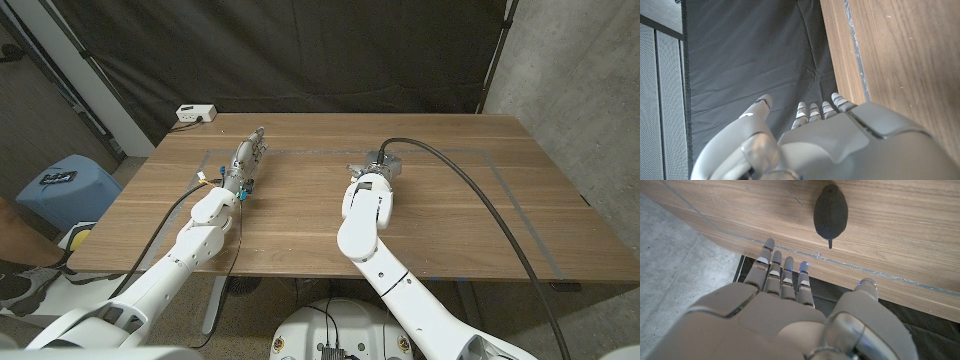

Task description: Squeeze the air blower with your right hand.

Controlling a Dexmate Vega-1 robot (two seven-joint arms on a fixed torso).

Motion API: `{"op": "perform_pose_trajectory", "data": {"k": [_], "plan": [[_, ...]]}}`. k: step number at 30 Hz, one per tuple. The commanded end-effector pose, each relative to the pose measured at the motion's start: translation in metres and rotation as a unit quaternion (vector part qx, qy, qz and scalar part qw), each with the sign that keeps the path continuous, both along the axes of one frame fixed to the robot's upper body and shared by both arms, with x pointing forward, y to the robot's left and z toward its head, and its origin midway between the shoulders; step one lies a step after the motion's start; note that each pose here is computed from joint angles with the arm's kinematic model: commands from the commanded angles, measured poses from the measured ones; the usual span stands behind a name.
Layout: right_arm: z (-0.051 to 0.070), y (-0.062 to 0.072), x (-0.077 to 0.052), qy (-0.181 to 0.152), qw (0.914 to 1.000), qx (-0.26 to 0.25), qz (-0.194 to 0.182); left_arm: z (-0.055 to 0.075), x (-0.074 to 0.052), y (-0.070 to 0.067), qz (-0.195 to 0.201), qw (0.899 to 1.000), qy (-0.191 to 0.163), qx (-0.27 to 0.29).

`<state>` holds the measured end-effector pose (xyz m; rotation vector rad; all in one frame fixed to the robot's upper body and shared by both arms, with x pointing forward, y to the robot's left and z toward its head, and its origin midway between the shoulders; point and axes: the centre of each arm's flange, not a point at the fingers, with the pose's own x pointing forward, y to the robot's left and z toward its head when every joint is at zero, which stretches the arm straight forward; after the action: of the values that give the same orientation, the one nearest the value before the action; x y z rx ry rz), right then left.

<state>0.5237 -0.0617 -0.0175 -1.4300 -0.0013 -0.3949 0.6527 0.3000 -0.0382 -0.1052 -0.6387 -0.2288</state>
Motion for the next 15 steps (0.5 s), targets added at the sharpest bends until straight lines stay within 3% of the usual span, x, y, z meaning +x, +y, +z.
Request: {"op": "perform_pose_trajectory", "data": {"k": [1,15], "plan": [[-0.007,0.0034,-0.0007,-0.004,0.9999,0.01,-0.007,0.0014,0.0011,0.0001,-0.003,1.0,0.0,0.001],[-0.0125,0.009,-0.0003,-0.001,0.9997,0.023,-0.011,0.0006,0.0028,0.0013,-0.007,1.0,0.002,0.005]]}}
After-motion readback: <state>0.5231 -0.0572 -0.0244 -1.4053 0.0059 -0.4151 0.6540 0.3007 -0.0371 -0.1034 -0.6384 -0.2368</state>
